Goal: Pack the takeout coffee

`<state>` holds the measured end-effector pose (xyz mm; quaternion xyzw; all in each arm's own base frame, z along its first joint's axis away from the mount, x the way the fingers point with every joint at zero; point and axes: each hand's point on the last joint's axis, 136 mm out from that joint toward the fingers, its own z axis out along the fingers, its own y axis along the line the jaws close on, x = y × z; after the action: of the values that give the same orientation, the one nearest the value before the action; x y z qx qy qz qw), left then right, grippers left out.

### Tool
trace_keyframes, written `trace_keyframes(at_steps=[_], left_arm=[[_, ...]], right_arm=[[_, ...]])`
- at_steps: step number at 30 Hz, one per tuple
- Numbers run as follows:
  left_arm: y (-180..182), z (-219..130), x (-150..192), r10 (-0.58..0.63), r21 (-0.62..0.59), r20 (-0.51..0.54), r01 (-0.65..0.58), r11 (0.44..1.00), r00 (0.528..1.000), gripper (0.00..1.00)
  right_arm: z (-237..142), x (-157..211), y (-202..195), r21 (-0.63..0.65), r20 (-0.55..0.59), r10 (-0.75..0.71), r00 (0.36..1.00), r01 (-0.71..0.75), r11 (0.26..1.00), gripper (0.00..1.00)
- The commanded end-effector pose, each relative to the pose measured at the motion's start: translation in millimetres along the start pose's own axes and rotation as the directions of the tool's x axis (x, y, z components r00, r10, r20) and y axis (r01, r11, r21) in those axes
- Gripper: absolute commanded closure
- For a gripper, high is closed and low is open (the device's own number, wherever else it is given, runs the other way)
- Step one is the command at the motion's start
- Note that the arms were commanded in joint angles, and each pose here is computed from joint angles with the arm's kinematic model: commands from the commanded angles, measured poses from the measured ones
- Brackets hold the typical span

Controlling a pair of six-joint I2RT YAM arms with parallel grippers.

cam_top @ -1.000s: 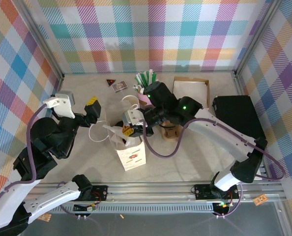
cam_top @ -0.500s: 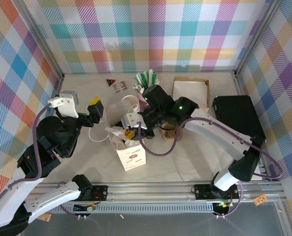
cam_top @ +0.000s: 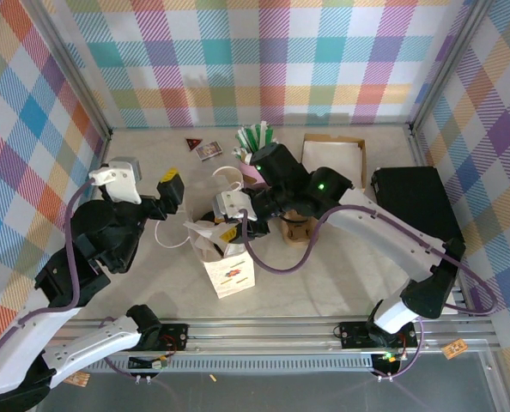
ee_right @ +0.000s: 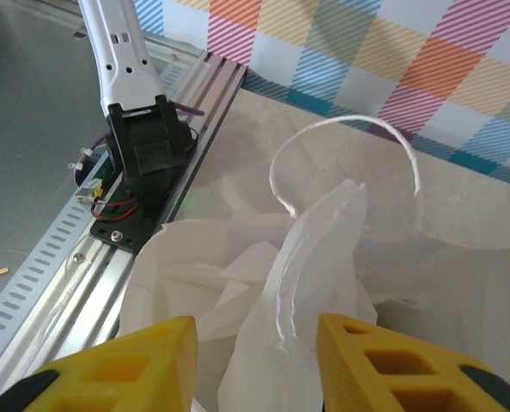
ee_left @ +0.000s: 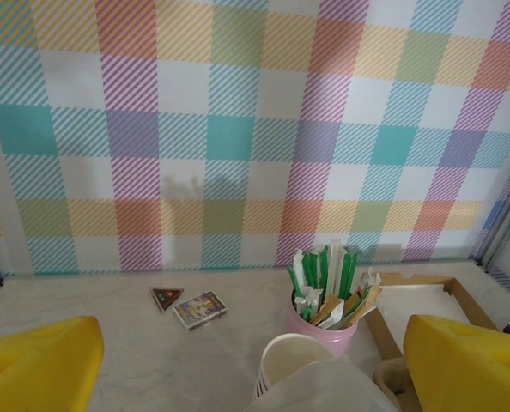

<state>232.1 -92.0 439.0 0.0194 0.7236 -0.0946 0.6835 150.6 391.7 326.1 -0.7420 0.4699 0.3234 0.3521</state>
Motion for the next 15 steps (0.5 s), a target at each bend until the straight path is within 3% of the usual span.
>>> trace_keyframes(at_steps=[1,9,15], left_arm=[[-0.3,2.6,-5.2,-0.002,-0.009,0.021,0.002,1.000,1.000,0.10],[5.4,-2.8,-4.0,-0.005,-0.018,0.016,0.005,1.000,1.000,0.10],[8.1,-4.8,-2.9,0.001,-0.026,0.011,-0.001,1.000,1.000,0.10]], right_arm=[[10.5,15.5,8.8,-0.065,-0.057,0.067,0.996,-0.071,0.995,0.62],[18.8,27.1,20.6,-0.145,-0.111,0.152,0.982,-0.168,0.975,0.79],[23.2,25.6,19.2,-0.151,-0.131,0.166,0.977,-0.185,0.971,0.79]])
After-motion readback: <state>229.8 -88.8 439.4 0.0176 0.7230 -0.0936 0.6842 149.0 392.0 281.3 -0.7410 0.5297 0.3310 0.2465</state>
